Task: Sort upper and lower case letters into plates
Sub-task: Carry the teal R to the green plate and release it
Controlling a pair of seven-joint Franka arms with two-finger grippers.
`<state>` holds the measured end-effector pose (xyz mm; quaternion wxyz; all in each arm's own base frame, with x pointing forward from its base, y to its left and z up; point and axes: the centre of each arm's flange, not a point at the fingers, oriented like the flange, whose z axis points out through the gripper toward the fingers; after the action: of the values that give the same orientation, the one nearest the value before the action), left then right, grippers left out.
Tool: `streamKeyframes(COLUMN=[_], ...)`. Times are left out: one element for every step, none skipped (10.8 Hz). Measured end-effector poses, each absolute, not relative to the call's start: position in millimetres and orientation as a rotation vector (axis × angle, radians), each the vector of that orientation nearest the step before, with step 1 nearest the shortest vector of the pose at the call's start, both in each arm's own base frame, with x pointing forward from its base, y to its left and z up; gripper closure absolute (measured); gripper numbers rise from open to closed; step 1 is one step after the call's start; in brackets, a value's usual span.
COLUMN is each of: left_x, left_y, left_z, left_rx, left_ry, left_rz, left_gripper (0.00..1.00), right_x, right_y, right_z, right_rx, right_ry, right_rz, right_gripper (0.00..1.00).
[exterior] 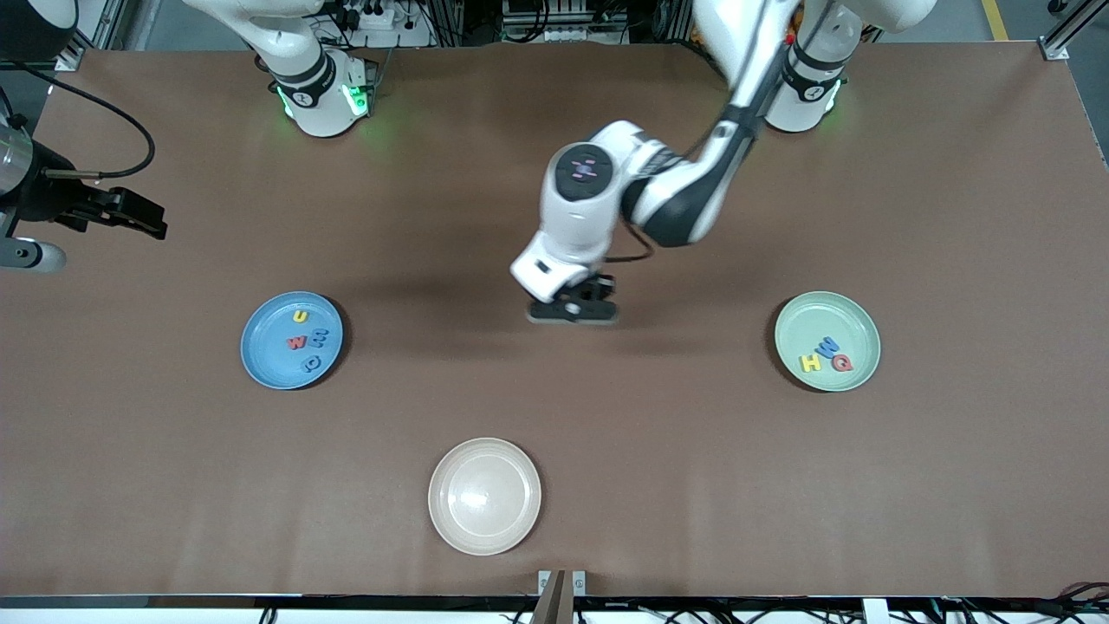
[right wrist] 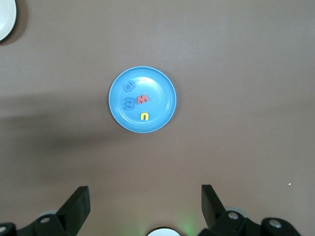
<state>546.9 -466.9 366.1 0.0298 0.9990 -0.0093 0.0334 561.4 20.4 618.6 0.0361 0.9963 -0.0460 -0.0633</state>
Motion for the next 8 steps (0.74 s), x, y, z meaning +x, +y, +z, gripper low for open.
streamKeyframes(left_x=[568,589,608,622,629,631,630,626], left_y=[-427,-380,-326,-274,-227,-188,-157,-132], left_z=[383,395,402,402,396,383,366,347], left_rx=[3.101,3.120,3.130,3.133,3.134,3.136,3.138,3.139], left_ry=[-0.067,-0.108,-0.127,-0.133,-0.135,-0.113,-0.061,-0.006], left_rz=[0.065,0.014,-0.033,-0.070,-0.109,-0.161,-0.222,-0.282], left_gripper=[0.61,0.61,0.61,0.61,0.61,0.61,0.61,0.61], right_x=[561,562,562,562,562,562,562,562], right_y=[20,20,21,21,20,20,20,19], right_z=[619,619,619,619,619,619,619,619], right_rx=[3.060,3.061,3.063,3.066,3.067,3.068,3.068,3.068], right_ry=[-0.141,-0.142,-0.141,-0.142,-0.143,-0.144,-0.145,-0.146], right_rz=[-0.192,-0.190,-0.189,-0.189,-0.185,-0.182,-0.180,-0.179], right_gripper=[0.00,0.00,0.00,0.00,0.00,0.00,0.00,0.00])
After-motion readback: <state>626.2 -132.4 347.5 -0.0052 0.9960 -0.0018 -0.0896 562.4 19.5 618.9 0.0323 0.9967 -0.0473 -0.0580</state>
